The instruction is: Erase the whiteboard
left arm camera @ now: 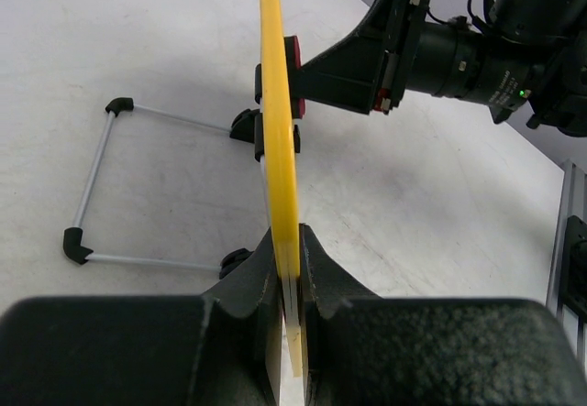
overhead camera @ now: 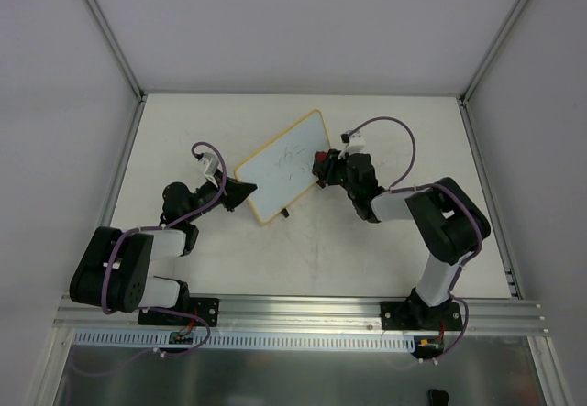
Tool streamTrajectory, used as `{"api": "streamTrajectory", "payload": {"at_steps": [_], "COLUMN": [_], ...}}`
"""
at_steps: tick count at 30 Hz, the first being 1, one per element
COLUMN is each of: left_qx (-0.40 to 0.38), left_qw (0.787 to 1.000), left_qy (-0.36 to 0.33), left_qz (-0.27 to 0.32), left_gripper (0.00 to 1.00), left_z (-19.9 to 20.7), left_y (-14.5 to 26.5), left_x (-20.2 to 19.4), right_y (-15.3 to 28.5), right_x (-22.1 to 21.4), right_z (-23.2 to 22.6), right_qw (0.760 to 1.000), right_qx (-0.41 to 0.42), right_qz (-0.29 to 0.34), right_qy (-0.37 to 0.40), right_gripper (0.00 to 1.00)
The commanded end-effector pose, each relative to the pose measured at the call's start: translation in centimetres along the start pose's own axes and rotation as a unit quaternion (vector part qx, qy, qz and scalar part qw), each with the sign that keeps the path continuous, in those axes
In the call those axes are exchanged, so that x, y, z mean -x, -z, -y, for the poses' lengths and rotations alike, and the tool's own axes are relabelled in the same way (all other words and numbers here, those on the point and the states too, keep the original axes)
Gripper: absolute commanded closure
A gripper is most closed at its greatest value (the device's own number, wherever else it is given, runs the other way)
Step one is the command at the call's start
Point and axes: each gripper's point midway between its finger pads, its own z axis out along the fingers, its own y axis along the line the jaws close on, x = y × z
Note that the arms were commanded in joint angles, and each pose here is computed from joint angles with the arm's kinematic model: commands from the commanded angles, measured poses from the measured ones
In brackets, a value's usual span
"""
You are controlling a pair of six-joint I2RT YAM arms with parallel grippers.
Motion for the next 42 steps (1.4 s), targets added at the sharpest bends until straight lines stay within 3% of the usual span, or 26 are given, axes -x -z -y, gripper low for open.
{"api": "streamTrajectory", "payload": {"at_steps": [1,14,23,28,42], "left_qx": [-0.076,-0.078,-0.078,-0.079,-0.080], "left_qw": [0.997,0.997,0.997,0.996,0.996], "left_qy": [-0.026,-0.026,-0.025,-0.027,-0.027], "left_qz": [-0.010,-0.010,-0.010,-0.010,-0.010], "left_gripper": [1.00,1.00,1.00,1.00,1.00], "left_z": [3.0,3.1,3.1,3.1,3.2], "left_y": [-0.2,-0.3,-0.3,-0.3,-0.3], "left_x": [0.3,0.3,0.3,0.3,0.4], "right_y": [0.1,1.9,2.3,2.1,-0.6], "right_x": [-0.1,-3.3,-4.8,-3.6,2.2], "right_z": [-6.6,-16.6,-19.5,-17.8,-6.5], "right_qw": [0.996,0.984,0.977,0.982,0.995], "right_qx": [0.087,0.159,0.188,0.164,0.094], "right_qz": [-0.003,-0.025,-0.036,-0.024,-0.014], "right_qy": [0.033,0.082,0.091,0.087,-0.021], "right_gripper": [1.00,1.00,1.00,1.00,1.00]}}
